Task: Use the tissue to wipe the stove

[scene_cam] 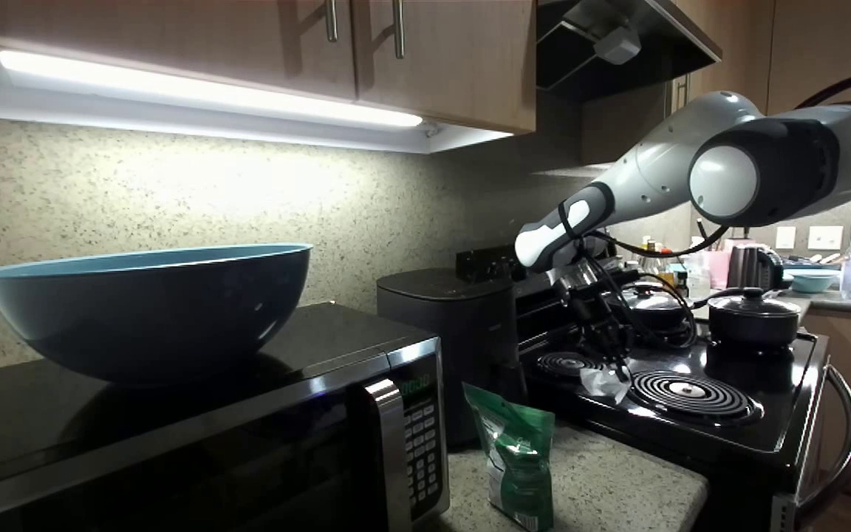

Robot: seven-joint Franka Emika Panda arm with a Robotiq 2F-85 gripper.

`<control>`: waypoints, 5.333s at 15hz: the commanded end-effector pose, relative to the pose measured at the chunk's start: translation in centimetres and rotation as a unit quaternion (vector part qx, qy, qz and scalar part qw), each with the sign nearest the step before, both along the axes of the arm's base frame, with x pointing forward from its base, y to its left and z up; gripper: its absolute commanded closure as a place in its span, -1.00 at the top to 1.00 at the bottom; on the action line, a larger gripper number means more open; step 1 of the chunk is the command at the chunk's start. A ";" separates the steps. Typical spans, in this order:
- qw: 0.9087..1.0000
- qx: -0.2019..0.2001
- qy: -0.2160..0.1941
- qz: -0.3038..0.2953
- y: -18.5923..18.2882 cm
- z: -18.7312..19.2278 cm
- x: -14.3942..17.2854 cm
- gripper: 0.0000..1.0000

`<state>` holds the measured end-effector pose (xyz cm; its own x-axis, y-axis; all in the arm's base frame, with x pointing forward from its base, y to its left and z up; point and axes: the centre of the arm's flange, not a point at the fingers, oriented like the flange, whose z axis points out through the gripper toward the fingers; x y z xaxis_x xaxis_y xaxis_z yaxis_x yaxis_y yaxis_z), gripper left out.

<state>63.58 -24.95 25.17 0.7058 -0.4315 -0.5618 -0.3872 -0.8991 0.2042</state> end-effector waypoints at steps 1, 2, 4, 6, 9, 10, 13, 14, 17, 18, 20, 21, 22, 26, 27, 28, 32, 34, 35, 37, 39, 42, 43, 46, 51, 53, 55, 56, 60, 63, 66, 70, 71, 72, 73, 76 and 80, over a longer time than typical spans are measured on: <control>1.000 0.012 -0.008 0.016 0.4 0.6 0.2 -0.89; 1.000 0.013 -0.012 0.020 0.6 1.1 0.4 -0.89; 1.000 0.014 0.000 0.020 0.7 0.3 0.9 -0.89; 1.000 0.009 0.016 0.015 0.7 -1.2 1.4 -0.89; 0.999 0.008 0.035 0.023 1.2 -3.1 2.2 -0.89; 0.999 0.004 0.044 0.029 1.4 -3.6 2.5 -0.89; 0.999 -0.027 0.027 0.027 1.5 -3.9 3.5 -0.88; 0.999 -0.039 0.017 0.024 1.5 -3.9 3.9 -0.88; 0.996 -0.080 -0.020 0.018 1.4 -3.4 5.1 -0.88; 0.996 -0.085 -0.035 0.016 1.4 -3.2 5.4 -0.89; 0.995 -0.074 -0.058 0.010 1.4 -2.9 6.2 -0.88; 0.996 -0.059 -0.060 0.016 1.4 -2.6 6.3 -0.88; 0.996 -0.053 -0.062 0.019 1.3 -2.6 6.3 -0.89; 0.996 -0.061 -0.058 0.015 0.6 -2.1 4.9 -0.89; 0.996 -0.059 -0.065 -0.001 0.1 -1.6 4.6 -0.89; 0.994 -0.064 -0.089 -0.018 -0.3 -0.7 4.3 -0.88; 0.976 -0.139 -0.148 -0.080 -1.7 2.9 2.9 -0.89; 0.963 -0.180 -0.166 -0.115 -2.8 4.6 1.4 -0.89; 0.956 -0.200 -0.170 -0.134 -3.4 5.2 0.8 -0.90; 0.942 -0.239 -0.161 -0.170 -4.6 5.8 -0.9 -0.90; 0.928 -0.274 -0.145 -0.207 -4.8 5.5 -1.6 -0.89; 0.898 -0.327 -0.129 -0.266 -4.9 3.9 -1.7 -0.89; 0.916 -0.291 -0.135 -0.242 -6.6 4.5 0.4 -0.90; 0.915 -0.291 -0.133 -0.244 -6.2 3.9 0.6 -0.89; 0.895 -0.268 -0.125 -0.334 -9.6 3.2 0.7 -0.88; 0.897 -0.228 -0.111 -0.363 -11.7 1.4 0.3 -0.90; 0.893 -0.193 -0.100 -0.395 -13.5 -0.3 0.2 -0.89; 0.891 -0.178 -0.095 -0.406 -14.3 -1.1 0.1 -0.89; 0.884 -0.152 -0.078 -0.436 -15.5 -3.1 0.4 -0.89; 0.849 -0.216 -0.087 -0.474 -16.2 -3.8 1.4 -0.88; 0.812 -0.265 -0.104 -0.509 -16.5 -4.0 2.4 -0.88; 0.753 -0.327 -0.116 -0.560 -17.8 -4.6 3.0 -0.88; 0.737 -0.340 -0.117 -0.572 -18.2 -4.6 3.0 -0.88; 0.722 -0.353 -0.115 -0.583 -18.6 -4.6 3.0 -0.89; 0.709 -0.364 -0.115 -0.593 -19.0 -4.6 3.0 -0.89; 0.697 -0.370 -0.106 -0.605 -19.7 -4.4 2.9 -0.89; 0.779 -0.275 -0.115 -0.551 -16.1 -2.7 2.8 -0.89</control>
